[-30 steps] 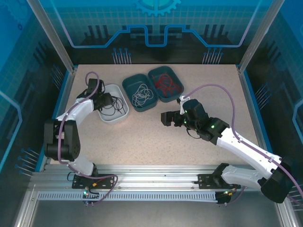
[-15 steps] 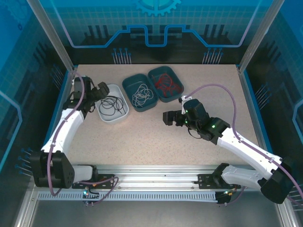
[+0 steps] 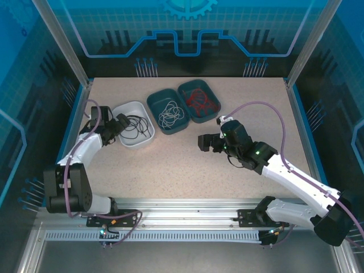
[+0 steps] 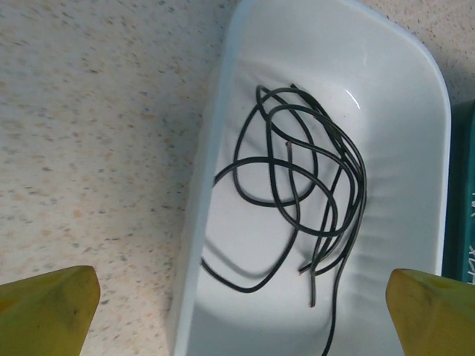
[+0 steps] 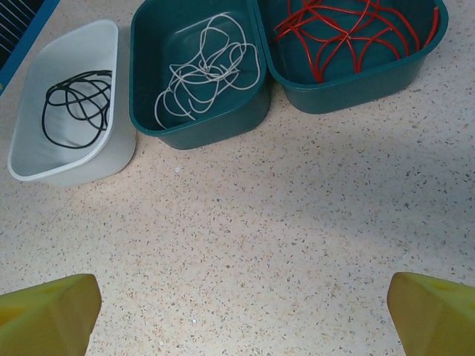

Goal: Untangle the cables

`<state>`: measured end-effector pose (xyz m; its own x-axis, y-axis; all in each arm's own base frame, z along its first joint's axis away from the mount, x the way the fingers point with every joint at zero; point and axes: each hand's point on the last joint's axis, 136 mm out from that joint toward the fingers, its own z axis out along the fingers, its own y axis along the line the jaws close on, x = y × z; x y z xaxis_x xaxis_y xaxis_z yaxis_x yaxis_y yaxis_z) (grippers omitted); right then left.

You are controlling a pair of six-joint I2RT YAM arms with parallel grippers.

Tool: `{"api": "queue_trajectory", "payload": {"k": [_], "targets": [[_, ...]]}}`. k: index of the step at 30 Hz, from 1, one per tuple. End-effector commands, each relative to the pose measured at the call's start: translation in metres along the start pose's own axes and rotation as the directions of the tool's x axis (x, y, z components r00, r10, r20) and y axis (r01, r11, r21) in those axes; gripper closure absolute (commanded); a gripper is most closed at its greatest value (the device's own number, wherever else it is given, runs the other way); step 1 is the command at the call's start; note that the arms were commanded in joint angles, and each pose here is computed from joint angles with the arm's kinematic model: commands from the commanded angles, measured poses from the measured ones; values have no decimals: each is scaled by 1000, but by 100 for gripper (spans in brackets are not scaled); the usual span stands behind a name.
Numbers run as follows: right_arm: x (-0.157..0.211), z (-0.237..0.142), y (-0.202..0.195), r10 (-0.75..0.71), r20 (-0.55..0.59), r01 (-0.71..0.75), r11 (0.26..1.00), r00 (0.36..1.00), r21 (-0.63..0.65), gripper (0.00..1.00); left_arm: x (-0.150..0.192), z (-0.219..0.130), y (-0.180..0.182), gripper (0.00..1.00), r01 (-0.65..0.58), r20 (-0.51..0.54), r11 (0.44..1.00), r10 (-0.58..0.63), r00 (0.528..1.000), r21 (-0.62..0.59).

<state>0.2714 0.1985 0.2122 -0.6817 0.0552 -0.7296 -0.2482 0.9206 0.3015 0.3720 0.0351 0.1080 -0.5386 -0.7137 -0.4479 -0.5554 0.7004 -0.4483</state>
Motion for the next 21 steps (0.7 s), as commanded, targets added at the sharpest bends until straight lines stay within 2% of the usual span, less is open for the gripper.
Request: {"api": "queue_trajectory", "payload": {"k": [1, 8, 21], "targets": [[1, -3, -11, 23, 8, -23, 999, 1000, 34, 0, 3, 12, -16, 1, 34, -34, 994, -31, 999, 104], [2, -3, -12, 23, 8, -23, 999, 1000, 37, 0, 6, 28, -29, 1, 46, -83, 986, -33, 996, 160], [0, -4, -12, 26, 18, -26, 999, 1000, 37, 0, 5, 36, -54, 1, -3, -100, 978, 24, 995, 211]]}}
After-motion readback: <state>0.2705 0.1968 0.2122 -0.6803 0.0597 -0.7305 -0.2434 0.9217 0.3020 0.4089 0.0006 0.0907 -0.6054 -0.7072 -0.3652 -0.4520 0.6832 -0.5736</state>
